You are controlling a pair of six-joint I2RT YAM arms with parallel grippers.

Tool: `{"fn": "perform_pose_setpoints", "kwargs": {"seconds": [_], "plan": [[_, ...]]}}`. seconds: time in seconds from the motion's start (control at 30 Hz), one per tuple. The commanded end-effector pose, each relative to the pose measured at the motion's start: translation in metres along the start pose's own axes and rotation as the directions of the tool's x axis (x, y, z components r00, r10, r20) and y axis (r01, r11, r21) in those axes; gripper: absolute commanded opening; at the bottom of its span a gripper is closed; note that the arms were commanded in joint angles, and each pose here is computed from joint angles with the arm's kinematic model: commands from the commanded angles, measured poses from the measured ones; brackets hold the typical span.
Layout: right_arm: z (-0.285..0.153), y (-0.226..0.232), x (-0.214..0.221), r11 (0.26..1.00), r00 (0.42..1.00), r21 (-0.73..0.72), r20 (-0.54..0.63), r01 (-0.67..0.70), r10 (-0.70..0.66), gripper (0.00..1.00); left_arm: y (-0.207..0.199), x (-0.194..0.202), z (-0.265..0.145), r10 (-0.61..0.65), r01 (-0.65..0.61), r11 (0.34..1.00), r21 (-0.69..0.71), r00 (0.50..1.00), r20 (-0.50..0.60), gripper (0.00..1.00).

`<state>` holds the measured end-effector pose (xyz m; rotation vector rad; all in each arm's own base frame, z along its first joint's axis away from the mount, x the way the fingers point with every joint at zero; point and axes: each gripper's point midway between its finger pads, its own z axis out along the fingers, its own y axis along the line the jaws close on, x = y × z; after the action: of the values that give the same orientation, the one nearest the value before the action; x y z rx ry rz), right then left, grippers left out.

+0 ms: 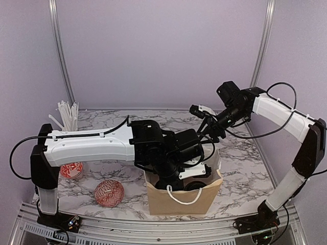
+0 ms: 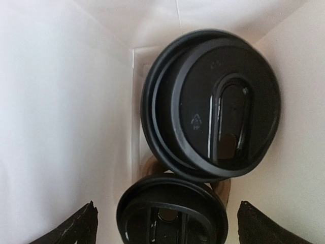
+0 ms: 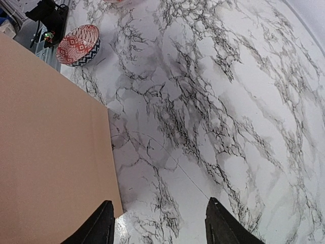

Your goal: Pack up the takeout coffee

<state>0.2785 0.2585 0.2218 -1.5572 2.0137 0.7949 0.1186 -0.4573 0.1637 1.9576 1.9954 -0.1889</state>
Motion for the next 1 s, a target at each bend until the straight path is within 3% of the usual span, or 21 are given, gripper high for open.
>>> {"fn": "perform_pose_setpoints", "kwargs": {"seconds": [0.0, 0.4, 0.63, 0.97], "plan": [[-0.011, -0.006, -0.002, 0.998, 1.000, 0.059, 0.014, -0.007, 0.006, 0.59, 0.023, -0.011, -0.036, -0.011, 0.016, 0.997, -0.079, 0.998, 0.068, 0.97], [-0.031, -0.024, 0.000, 0.989, 0.999, 0.138, 0.030, -0.044, 0.040, 0.59, 0.097, -0.042, -0.078, -0.030, 0.087, 0.967, -0.241, 0.973, 0.229, 0.97], [-0.044, -0.021, 0.001, 0.982, 0.999, 0.189, 0.035, -0.031, 0.025, 0.60, 0.087, -0.054, -0.108, -0.032, 0.098, 0.977, -0.190, 0.947, 0.321, 0.97], [-0.058, -0.025, 0.003, 0.965, 0.999, 0.260, 0.033, -0.024, 0.016, 0.61, 0.084, -0.077, -0.163, -0.079, 0.155, 0.982, -0.106, 0.853, 0.516, 0.97]]}}
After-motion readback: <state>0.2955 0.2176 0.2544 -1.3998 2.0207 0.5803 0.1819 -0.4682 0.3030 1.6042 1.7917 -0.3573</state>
